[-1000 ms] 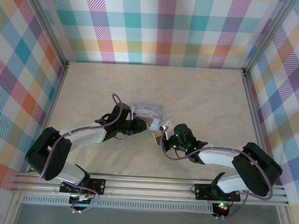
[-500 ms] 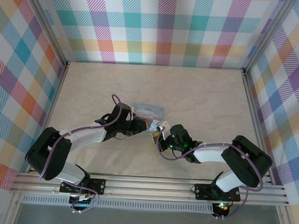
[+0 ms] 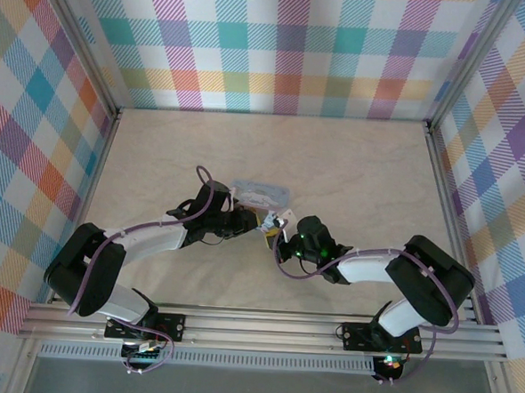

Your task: Unlock the padlock with the key

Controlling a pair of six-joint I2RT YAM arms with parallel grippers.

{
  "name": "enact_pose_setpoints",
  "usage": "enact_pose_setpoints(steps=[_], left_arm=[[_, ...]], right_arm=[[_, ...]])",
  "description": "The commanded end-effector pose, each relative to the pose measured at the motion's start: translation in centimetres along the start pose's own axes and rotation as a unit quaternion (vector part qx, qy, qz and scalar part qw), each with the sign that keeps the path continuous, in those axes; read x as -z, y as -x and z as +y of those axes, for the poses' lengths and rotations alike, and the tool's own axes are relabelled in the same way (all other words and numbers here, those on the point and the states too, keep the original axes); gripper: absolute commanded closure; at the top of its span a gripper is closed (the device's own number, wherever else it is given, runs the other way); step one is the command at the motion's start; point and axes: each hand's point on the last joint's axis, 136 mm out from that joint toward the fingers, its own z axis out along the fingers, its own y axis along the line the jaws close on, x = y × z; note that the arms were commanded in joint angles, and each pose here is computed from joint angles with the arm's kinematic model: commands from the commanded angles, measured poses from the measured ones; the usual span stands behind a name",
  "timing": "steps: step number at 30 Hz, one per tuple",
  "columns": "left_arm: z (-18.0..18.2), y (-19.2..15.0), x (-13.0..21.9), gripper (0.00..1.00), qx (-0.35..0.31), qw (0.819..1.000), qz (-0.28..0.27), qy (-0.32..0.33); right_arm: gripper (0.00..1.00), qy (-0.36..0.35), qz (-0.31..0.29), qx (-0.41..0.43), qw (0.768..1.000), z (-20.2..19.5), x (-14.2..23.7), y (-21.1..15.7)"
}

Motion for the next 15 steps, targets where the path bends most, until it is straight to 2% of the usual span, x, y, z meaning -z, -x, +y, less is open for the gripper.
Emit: enact_pose_setpoints(steps=[1,15], left_arm=[[-2.7,0.59,0.24,0.8,-0.016,0.999,-0.002,-0.034],[-2.77,0.66,0.19,0.8,-0.018,0.999,-0.002,-0.033]], right_arm=[[1.0,0.003,-0.025,0.017,1.0,0.41,-0.47,1.62],[1.0,0.0,-0.03,0.015,0.999,0.3,-0.7,1.79]])
